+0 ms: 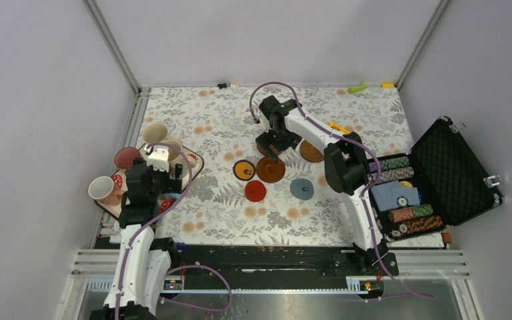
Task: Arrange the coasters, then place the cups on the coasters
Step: Move the coaster to the center of the board.
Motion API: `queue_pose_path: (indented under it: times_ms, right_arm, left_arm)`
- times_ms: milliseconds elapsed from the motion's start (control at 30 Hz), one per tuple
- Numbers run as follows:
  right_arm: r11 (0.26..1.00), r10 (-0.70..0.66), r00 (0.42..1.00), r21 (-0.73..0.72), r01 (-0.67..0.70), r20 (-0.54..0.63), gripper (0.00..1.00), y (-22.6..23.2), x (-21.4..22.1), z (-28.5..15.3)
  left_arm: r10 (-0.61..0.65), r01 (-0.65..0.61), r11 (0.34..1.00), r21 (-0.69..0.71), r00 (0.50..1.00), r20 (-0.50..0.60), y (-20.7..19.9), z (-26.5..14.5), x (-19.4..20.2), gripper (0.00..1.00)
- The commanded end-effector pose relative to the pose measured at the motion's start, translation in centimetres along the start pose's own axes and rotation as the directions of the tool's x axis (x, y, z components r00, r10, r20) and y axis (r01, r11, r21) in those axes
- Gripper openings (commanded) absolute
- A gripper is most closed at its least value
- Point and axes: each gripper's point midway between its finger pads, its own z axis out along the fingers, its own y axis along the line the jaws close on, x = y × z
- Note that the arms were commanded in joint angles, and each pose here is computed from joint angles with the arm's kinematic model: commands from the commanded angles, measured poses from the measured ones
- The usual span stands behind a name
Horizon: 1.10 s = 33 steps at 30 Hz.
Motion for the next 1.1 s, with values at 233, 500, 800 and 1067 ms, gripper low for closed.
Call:
queue_pose_path:
  times_ms: [233, 500, 800, 1067]
  right_arm:
    - [0.995, -0.033, 0.999, 0.090, 0.031, 0.013, 0.95, -1.5, 0.2, -1.1]
    - [0.997, -0.031, 1.000, 0.077, 0.031, -0.002, 0.95, -1.3, 0.4, -0.3]
    - [0.997, -0.030, 1.000, 0.068, 0.030, -0.005, 0.95, -1.1, 0.3, 0.0]
    - [0.998, -0.030, 0.999, 0.056, 0.031, -0.014, 0.95, -0.8, 0.3, 0.2]
  left_arm:
    - [0.008, -0.008, 1.000, -0.030, 1.000, 0.016, 0.9, 0.4, -1.2, 0.99]
    - [0.010, -0.010, 1.000, -0.024, 1.000, 0.028, 0.8, 0.3, -1.4, 0.99]
    - [0.010, -0.009, 1.000, -0.021, 1.000, 0.022, 0.7, 0.4, -1.3, 0.99]
    - [0.010, -0.009, 1.000, -0.020, 1.000, 0.023, 0.7, 0.4, -1.3, 0.99]
